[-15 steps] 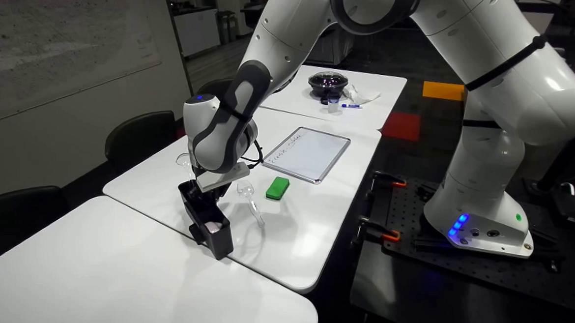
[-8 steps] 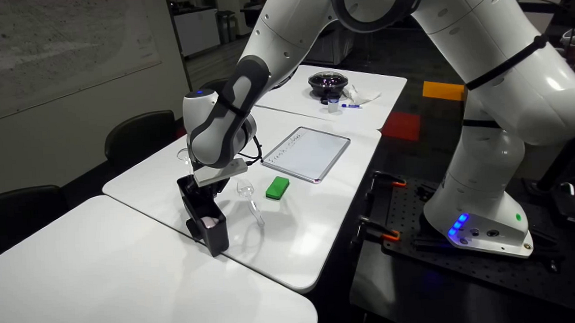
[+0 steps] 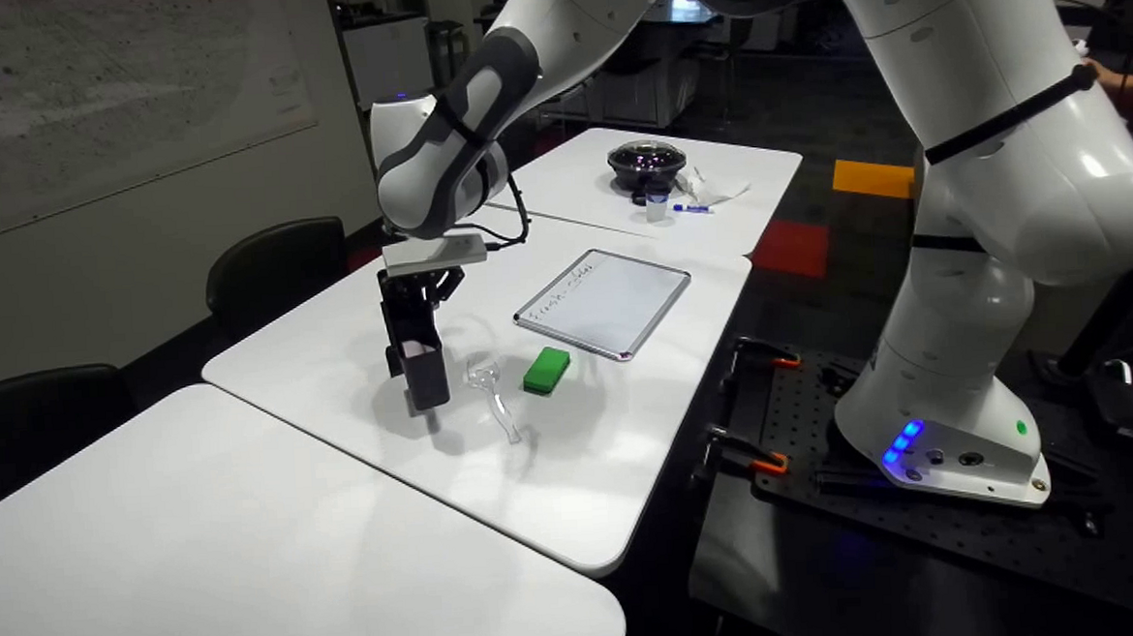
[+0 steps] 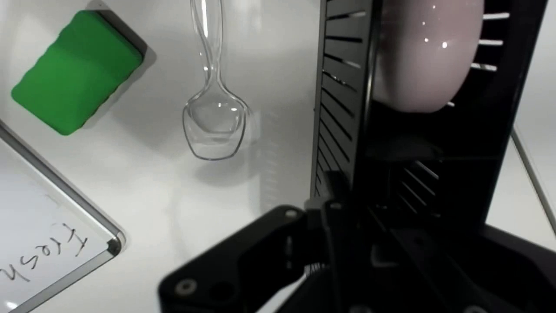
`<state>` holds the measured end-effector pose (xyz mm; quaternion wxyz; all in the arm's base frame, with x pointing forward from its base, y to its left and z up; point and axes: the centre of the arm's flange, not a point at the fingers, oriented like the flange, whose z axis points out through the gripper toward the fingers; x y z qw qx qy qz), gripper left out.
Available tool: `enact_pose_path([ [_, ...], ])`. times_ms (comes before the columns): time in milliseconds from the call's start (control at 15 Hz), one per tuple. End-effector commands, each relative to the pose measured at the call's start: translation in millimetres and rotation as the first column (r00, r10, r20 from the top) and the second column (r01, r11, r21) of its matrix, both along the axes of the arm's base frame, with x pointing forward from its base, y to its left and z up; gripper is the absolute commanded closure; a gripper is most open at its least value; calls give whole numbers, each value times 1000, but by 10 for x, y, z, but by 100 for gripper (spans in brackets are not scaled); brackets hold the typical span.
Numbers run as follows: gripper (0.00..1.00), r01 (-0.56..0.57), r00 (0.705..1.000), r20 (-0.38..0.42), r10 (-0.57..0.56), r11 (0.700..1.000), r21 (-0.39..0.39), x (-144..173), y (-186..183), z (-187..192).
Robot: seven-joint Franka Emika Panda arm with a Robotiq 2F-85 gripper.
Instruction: Move the cutlery holder to the right
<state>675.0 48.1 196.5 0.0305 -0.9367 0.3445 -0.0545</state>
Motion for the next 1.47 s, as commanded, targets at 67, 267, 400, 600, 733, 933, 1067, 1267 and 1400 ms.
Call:
enact_pose_path([
  [67,99,226,974,17,-227,974,35,149,-803,501],
  [267,99,374,926,26,-376,925,69,160,-1422,560],
  [400,99,460,885,24,-464,883,93,110,-1792,560],
  [600,99,567,818,21,-574,813,129,-21,-2269,557],
  [733,99,608,787,20,-617,780,148,-106,-2481,558],
  [933,95,591,801,18,-598,796,133,-146,-2562,428],
  [1067,95,593,799,14,-601,792,146,-157,-2592,421],
  [1267,95,589,802,12,-597,794,150,-145,-2555,418],
  [1400,99,618,775,62,-629,775,132,-65,-2534,363],
])
